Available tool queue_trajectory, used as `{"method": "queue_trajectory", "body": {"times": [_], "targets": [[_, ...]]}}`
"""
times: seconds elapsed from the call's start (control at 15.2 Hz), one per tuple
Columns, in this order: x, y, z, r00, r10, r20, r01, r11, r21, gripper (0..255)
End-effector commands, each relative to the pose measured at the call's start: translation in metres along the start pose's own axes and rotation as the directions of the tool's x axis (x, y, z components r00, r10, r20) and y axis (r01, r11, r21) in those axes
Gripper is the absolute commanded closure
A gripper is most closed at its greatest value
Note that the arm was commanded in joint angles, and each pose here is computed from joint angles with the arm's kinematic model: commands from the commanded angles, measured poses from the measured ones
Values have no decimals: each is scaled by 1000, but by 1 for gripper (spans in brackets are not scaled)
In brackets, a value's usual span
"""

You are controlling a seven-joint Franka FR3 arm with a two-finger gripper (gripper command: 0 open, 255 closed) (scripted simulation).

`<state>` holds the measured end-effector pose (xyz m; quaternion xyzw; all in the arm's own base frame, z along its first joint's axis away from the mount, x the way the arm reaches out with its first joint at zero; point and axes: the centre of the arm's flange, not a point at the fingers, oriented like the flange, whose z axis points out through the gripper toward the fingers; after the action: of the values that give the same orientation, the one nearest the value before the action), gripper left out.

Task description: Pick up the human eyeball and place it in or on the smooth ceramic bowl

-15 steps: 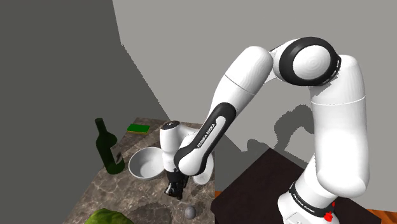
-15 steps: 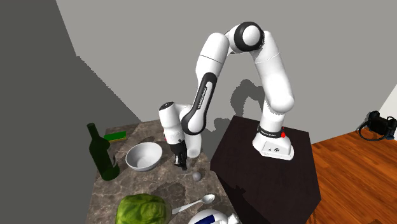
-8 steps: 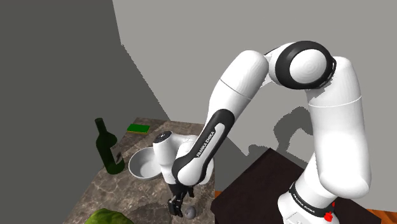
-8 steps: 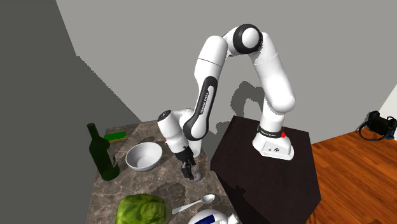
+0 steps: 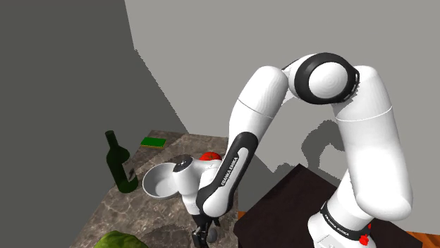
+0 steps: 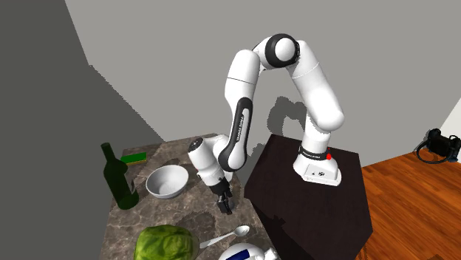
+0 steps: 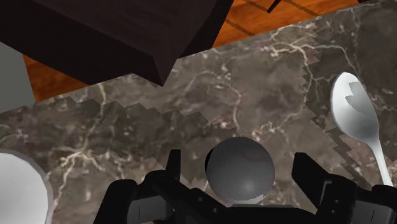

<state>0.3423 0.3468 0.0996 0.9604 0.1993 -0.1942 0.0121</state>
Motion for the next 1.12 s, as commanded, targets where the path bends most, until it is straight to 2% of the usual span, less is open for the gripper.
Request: {"method": "queue_trajectory", "body": {"times": [0.0,0.4,0.46,1.06], "targets": [[-1,-1,4,1000,0,0,0,1000,0,0],[-1,-1,4,1000,0,0,0,1000,0,0],[-1,-1,4,1000,0,0,0,1000,0,255],[-1,-1,4,1000,0,0,0,1000,0,255]]}}
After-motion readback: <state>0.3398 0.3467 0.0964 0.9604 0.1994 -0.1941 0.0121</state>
